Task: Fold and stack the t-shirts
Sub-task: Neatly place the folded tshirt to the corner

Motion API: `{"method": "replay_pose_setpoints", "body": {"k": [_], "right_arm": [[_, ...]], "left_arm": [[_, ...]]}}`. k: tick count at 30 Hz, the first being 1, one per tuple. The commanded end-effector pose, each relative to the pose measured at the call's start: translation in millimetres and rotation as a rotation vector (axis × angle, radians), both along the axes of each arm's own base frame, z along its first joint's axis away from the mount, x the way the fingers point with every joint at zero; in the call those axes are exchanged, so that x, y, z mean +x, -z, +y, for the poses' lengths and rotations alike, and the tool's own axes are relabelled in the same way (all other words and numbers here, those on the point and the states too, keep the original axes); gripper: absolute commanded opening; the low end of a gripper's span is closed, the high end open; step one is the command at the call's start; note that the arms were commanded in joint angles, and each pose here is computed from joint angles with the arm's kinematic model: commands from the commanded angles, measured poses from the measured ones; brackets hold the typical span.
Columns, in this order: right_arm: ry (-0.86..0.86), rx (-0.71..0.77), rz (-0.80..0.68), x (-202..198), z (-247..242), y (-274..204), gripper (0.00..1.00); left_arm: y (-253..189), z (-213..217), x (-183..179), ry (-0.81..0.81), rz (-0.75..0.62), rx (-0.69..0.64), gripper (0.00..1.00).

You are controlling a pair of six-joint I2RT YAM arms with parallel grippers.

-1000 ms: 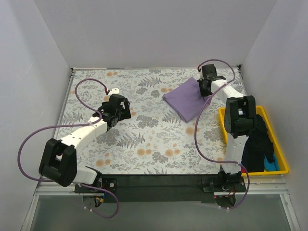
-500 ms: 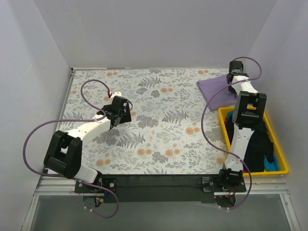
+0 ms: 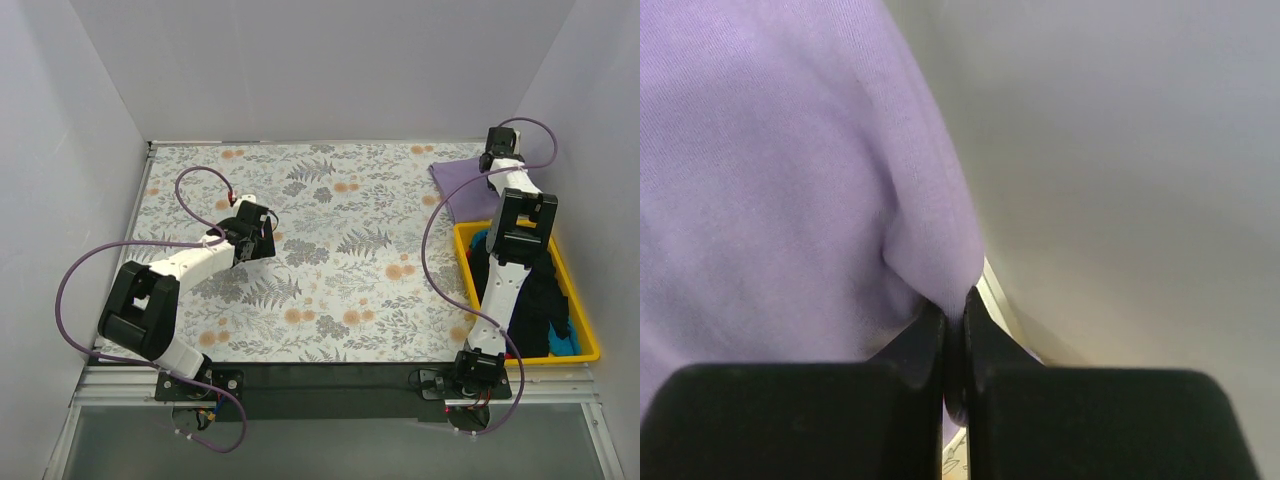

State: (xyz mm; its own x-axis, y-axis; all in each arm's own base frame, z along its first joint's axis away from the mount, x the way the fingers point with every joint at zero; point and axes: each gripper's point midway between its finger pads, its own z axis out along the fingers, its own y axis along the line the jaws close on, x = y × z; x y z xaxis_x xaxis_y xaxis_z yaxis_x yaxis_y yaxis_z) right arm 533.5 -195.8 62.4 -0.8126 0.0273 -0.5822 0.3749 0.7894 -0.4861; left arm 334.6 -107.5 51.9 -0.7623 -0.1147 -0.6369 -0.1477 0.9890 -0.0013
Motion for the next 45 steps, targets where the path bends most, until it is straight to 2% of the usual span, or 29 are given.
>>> {"method": "replay_pose_setpoints", "body": {"k": [1, 2, 5, 7, 10, 12, 15, 20, 26, 32, 39, 45], "right_arm": [[0.060, -0.016, -0.067, 0.2, -2.4, -9.2, 0.01], [0.070, -0.012, -0.066, -2.0, -1.4, -7.0, 0.14], [0.089, 0.007, -0.068, -10.6, 1.7, -7.5, 0.38], [0.091, 0.019, -0.105, -12.9, 5.8, -23.5, 0.46], [0.081, 0.072, -0.178, -14.7, 16.9, -49.5, 0.53], [0.072, 0.106, -0.238, -15.1, 26.8, -72.8, 0.54], [-0.023, 0.211, -0.268, -12.8, 59.9, -83.6, 0.55], [-0.212, 0.445, -0.219, -11.2, 134.2, -60.2, 0.54], [-0.190, 0.581, -0.157, -21.8, 161.3, -20.3, 0.52], [-0.118, 0.578, -0.104, -30.0, 156.4, 12.2, 0.52], [-0.127, 0.509, -0.058, -10.4, 142.9, 40.3, 0.51], [-0.156, 0.437, -0.059, 8.6, 131.2, 40.4, 0.51]], "left_arm": [[-14.5, -7.1, 10.0, 0.001, -0.038, -0.024, 0.71], [-14.4, -7.4, 9.5, 0.003, -0.037, -0.026, 0.71], [-16.2, -7.2, 9.7, 0.002, -0.043, -0.027, 0.71], [-18.0, -7.8, 10.4, 0.003, -0.049, -0.028, 0.71], [-18.9, -9.1, 10.6, 0.007, -0.050, -0.034, 0.71], [-19.1, -9.9, 10.5, 0.010, -0.048, -0.037, 0.71], [-20.6, -10.3, 11.4, 0.010, -0.051, -0.041, 0.71], [-23.7, -10.5, 11.3, 0.012, -0.059, -0.045, 0.71], [-27.7, -9.3, 11.5, 0.010, -0.072, -0.045, 0.71], [-28.4, -10.8, 11.5, 0.021, -0.071, -0.045, 0.70], [-24.9, -8.9, 11.3, 0.017, -0.063, -0.035, 0.70], [-21.7, -9.7, 11.1, 0.019, -0.054, -0.032, 0.70]]}}
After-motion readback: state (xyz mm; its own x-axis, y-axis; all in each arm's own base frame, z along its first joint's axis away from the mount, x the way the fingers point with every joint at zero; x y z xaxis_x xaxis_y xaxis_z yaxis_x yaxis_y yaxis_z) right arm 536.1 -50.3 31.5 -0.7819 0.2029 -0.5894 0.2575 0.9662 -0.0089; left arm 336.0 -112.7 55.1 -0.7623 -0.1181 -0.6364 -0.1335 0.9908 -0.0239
